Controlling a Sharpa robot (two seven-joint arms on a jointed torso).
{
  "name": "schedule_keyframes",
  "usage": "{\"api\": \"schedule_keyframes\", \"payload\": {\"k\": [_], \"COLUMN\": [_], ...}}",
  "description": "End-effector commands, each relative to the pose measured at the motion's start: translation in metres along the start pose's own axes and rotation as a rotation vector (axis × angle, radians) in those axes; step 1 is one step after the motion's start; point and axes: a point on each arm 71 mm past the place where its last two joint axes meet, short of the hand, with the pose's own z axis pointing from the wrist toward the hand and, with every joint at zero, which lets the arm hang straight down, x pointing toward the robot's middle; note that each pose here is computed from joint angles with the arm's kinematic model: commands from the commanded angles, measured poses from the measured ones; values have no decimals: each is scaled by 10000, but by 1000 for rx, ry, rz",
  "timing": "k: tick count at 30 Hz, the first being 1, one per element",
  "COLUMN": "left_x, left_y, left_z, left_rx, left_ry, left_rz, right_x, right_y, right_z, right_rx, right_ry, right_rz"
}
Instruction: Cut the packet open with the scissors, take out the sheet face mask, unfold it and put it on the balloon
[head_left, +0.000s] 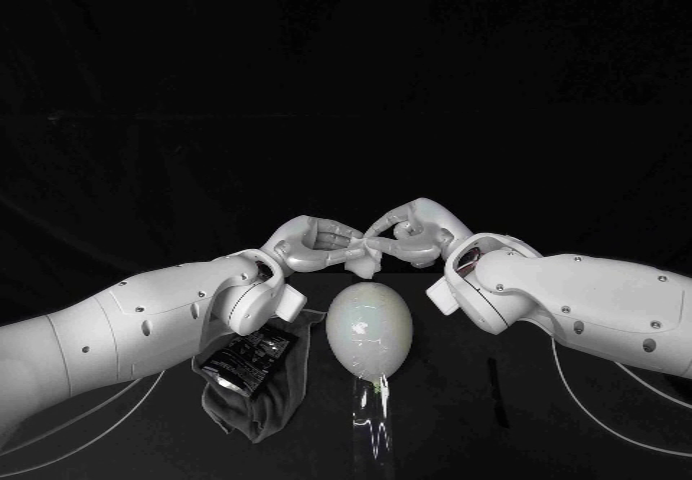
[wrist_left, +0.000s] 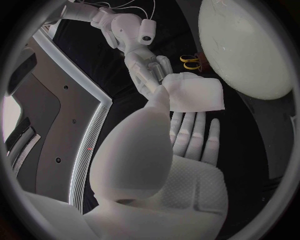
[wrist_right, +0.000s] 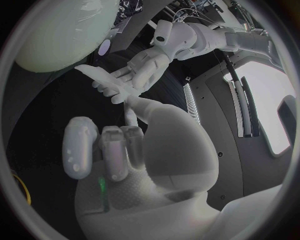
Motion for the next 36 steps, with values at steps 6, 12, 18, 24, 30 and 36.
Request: {"api": "schedule_keyframes", "payload": {"k": [6, 12, 18, 24, 30, 36], "left_x": [63, 76, 93, 110, 100, 78], "left_y": [5, 13, 12, 7, 9, 17], "left_z": [37, 52, 59, 61, 62, 59], "left_rx": [-16, -17, -16, -12, -13, -20], "left_ry": [39, 33, 42, 50, 38, 17], "left_rz": [-48, -89, -114, -129, -149, -192], "right_x": [-12, -17, -10, -22, -37, -65], "right_y": [39, 43, 51, 37, 19, -15], "right_z": [0, 13, 31, 53, 70, 99], "right_rx": [-31, -32, -36, -32, -27, -10], "right_ry": [-14, -19, -21, -28, -32, -37], "right_rz": [-1, -2, -3, -5, -3, 24]}}
